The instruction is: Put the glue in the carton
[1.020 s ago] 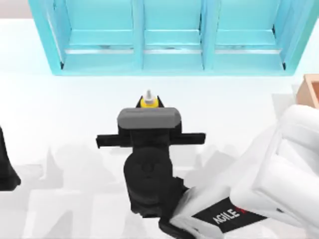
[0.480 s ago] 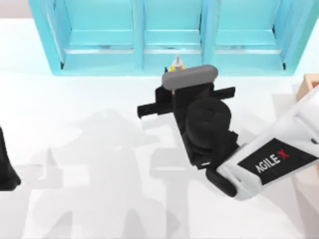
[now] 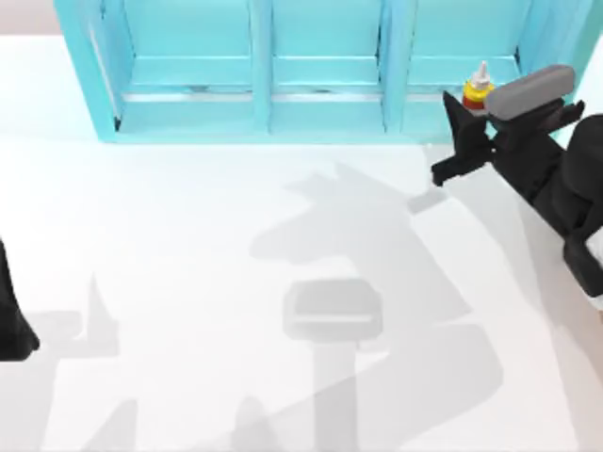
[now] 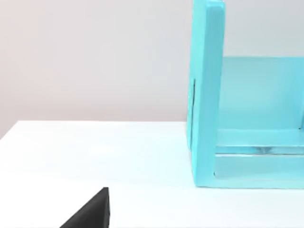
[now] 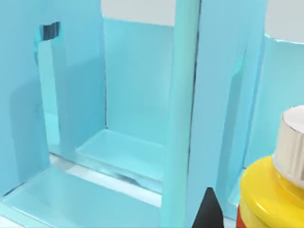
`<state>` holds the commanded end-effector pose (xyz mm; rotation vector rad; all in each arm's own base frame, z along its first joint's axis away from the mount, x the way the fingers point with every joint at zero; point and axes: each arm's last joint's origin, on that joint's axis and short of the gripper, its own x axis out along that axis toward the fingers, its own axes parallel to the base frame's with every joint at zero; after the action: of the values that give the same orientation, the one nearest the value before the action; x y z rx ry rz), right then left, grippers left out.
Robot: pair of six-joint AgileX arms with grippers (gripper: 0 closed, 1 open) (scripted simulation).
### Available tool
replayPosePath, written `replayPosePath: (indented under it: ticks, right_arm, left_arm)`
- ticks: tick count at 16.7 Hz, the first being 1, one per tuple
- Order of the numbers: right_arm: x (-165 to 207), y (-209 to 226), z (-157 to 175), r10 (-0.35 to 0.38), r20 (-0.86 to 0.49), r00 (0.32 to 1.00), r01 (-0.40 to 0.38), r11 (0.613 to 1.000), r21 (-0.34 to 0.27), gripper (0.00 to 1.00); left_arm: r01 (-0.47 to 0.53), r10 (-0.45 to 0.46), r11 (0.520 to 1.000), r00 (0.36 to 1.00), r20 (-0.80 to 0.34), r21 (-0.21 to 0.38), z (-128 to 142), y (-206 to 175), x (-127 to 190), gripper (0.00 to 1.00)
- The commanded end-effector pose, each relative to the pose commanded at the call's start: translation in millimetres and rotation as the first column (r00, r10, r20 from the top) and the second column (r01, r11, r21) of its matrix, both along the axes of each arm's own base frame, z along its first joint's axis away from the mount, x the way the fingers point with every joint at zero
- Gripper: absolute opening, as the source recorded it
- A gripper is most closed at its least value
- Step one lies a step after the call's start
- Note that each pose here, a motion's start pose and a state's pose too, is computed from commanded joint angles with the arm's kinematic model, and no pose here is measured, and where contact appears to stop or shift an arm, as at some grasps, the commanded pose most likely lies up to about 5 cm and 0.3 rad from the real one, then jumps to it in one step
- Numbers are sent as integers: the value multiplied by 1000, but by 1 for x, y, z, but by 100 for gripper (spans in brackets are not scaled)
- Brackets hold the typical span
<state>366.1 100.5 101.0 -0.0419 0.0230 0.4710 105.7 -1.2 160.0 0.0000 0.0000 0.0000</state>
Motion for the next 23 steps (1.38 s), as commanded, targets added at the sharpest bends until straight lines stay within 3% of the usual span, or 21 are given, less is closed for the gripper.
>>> replayPosePath:
  ticks: [5, 12, 18, 23]
  right_arm:
    - [-11, -125, 1, 131, 7, 991, -131, 991, -9, 0]
    - [-88, -263, -3, 250, 9, 968, -250, 968, -3, 0]
    - [-160, -319, -11, 291, 14, 957, -291, 956, 34, 0]
    - [-182, -330, -15, 296, 17, 955, -297, 953, 54, 0]
  left_arm:
    - [0, 0, 1000, 1000, 0, 0, 0, 0, 0, 100]
    - [0, 0, 1000, 1000, 0, 0, 0, 0, 0, 100]
    - [0, 0, 1000, 1000, 0, 0, 0, 0, 0, 100]
    - [0, 0, 1000, 1000, 0, 0, 0, 0, 0, 100]
